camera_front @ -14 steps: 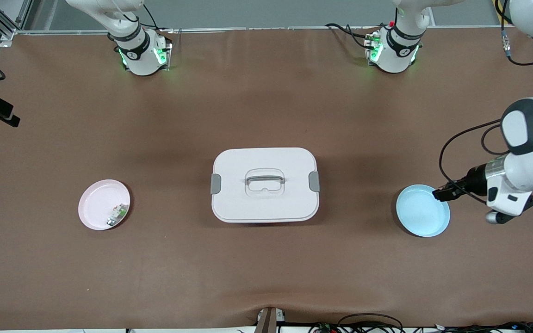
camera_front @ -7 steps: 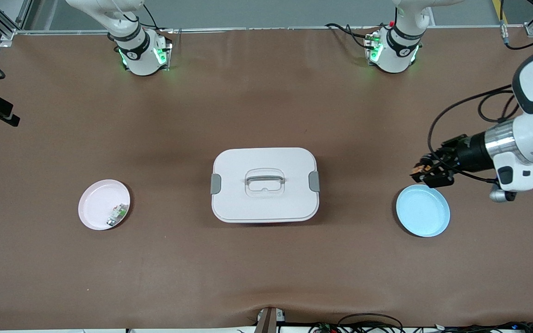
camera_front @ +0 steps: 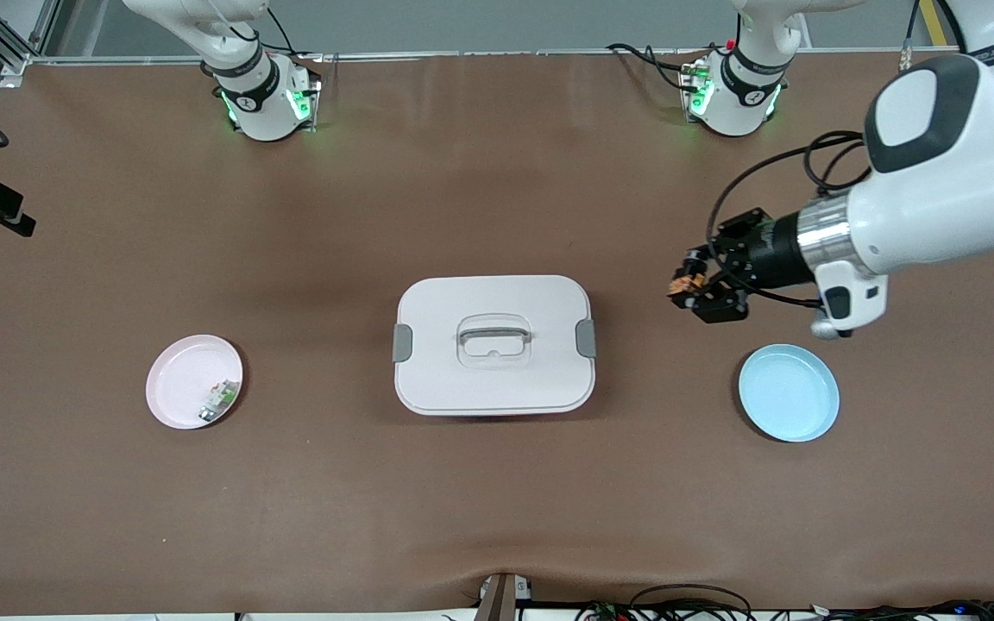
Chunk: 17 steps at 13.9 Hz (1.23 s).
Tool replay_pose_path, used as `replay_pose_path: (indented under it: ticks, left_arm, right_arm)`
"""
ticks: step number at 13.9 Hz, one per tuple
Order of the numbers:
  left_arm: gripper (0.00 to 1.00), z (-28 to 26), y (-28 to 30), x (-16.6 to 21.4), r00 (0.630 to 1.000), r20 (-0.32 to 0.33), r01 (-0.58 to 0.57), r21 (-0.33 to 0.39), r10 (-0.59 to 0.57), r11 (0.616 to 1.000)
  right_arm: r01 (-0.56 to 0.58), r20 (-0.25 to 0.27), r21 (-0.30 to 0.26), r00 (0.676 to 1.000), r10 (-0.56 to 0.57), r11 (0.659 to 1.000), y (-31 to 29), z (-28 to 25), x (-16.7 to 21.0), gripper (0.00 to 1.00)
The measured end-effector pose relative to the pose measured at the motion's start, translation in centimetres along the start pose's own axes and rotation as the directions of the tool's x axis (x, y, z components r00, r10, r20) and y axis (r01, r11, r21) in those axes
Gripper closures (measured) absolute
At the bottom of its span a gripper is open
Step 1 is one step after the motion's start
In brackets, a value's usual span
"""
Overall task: Transfer orange switch to right arm and place
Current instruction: 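Lift the switch with the left gripper and carry it over the box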
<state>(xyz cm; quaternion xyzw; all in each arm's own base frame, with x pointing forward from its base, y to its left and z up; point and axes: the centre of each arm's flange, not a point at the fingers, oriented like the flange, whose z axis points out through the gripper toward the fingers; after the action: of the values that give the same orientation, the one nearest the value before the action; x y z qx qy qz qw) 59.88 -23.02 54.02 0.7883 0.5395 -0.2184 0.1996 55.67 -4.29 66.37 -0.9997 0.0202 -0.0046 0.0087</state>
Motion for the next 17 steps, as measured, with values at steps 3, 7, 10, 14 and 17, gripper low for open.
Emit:
replay_pose_path:
  ticks: [3, 7, 10, 14, 17]
  left_arm:
    - [0.27, 2.5, 0.9, -4.3, 0.989, 0.076, 0.128, -0.042, -0.124, 0.991]
    - [0.27, 6.4, 1.7, -9.8, 0.956, 0.123, 0.279, -0.085, -0.267, 0.957]
    - [0.27, 10.2, 1.9, -13.4, 0.917, 0.162, 0.384, -0.1, -0.366, 0.918]
    - [0.27, 15.3, 1.7, -17.3, 0.913, 0.198, 0.384, -0.126, -0.356, 0.915]
    - [0.27, 18.8, 0.6, -20.8, 0.925, 0.216, 0.347, -0.139, -0.314, 0.927]
  right_arm:
    - [0.001, -0.001, 0.0, 1.0, -0.001, 1.0, 0.0, 0.0, 0.0, 0.0]
    - [-0.023, -0.01, 0.021, 1.0, 0.023, 1.0, 1.2, -0.1, 0.0, 0.0]
    - [-0.037, -0.017, 0.087, 0.999, 0.039, 0.995, 1.8, -0.2, 0.0, 0.0]
    - [-0.036, -0.014, 0.177, 0.999, 0.04, 0.984, 1.9, 0.1, 0.3, 0.0]
    - [0.073, -0.028, 0.285, 0.997, -0.068, 0.956, 3.2, 1.6, 0.8, 0.0]
